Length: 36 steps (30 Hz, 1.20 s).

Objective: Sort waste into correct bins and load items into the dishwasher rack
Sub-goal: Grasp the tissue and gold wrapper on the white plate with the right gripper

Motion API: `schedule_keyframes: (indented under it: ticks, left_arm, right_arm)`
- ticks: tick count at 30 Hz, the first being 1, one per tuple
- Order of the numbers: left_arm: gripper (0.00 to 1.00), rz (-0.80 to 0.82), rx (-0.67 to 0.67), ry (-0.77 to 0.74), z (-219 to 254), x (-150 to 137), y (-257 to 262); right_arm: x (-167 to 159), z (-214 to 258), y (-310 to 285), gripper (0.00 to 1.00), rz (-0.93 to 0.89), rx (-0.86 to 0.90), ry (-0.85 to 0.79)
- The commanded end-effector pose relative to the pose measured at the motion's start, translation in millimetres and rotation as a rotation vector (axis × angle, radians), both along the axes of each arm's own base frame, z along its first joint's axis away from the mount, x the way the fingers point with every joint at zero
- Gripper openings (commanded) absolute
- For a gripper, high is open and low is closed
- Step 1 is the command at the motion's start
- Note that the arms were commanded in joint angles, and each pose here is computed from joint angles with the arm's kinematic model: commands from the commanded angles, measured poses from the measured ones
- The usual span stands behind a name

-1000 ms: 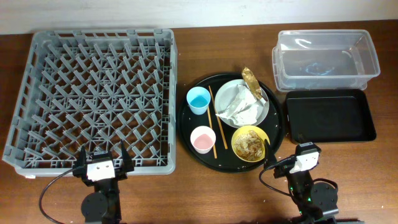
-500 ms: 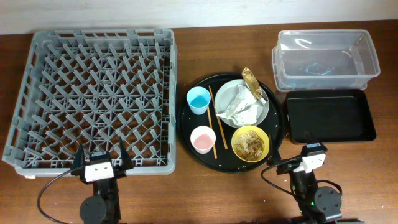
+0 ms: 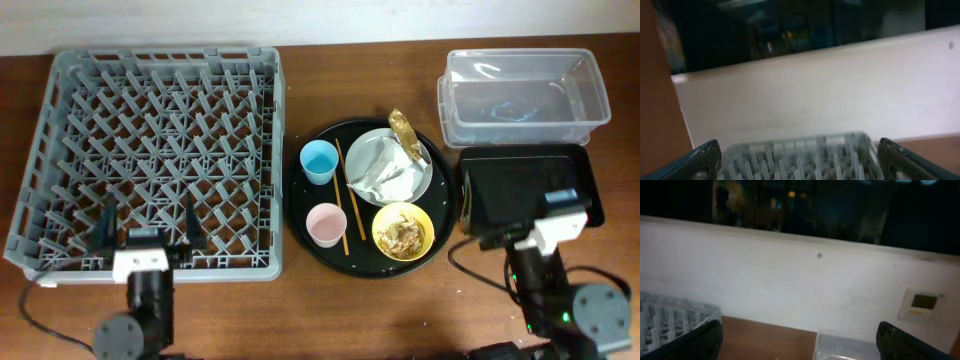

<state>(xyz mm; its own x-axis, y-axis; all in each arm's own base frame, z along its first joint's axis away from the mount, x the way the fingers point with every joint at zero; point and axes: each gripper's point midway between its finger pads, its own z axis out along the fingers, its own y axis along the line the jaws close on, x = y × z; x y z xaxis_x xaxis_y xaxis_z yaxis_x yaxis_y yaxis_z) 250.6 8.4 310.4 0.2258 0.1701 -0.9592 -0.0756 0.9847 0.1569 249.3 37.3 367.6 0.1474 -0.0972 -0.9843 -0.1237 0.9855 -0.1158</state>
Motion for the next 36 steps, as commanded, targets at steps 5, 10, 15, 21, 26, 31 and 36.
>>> schedule_keyframes:
  ticks: [5,10,15,21,26,31,36]
  left_arm:
    - [0.99,-0.055,0.034,0.416,6.4,88.2,-6.9]
    - [1.0,-0.085,0.018,0.664,-32.4,137.3,-9.8]
    - [1.0,-0.087,0.009,0.795,-80.8,154.0,-9.2]
    - [1.0,-0.09,0.002,0.883,-111.2,157.9,-9.3]
    - [1.0,-0.09,0.001,0.906,-115.7,154.6,-9.4]
    - [1.0,-0.089,0.001,0.906,-115.7,154.7,-9.3]
    - [1.0,-0.089,0.001,0.906,-115.7,154.7,-9.3]
  right_arm:
    - [68.2,1.7,58.2,0.98,0.27,0.057,0.364]
    - [120.5,-53.6,99.8,0.98,0.422,0.156,0.882]
    - [144.0,-150.5,149.7,0.98,0.675,0.35,1.27]
    - [178.0,-239.1,87.7,0.98,-0.196,0.667,1.46]
    - [169.9,-243.7,85.9,0.99,-0.371,0.569,1.406]
    - [175.6,-252.9,59.6,1.0,-0.466,0.408,1.347]
    - [170.6,-300.8,61.8,0.73,-0.447,0.317,1.433]
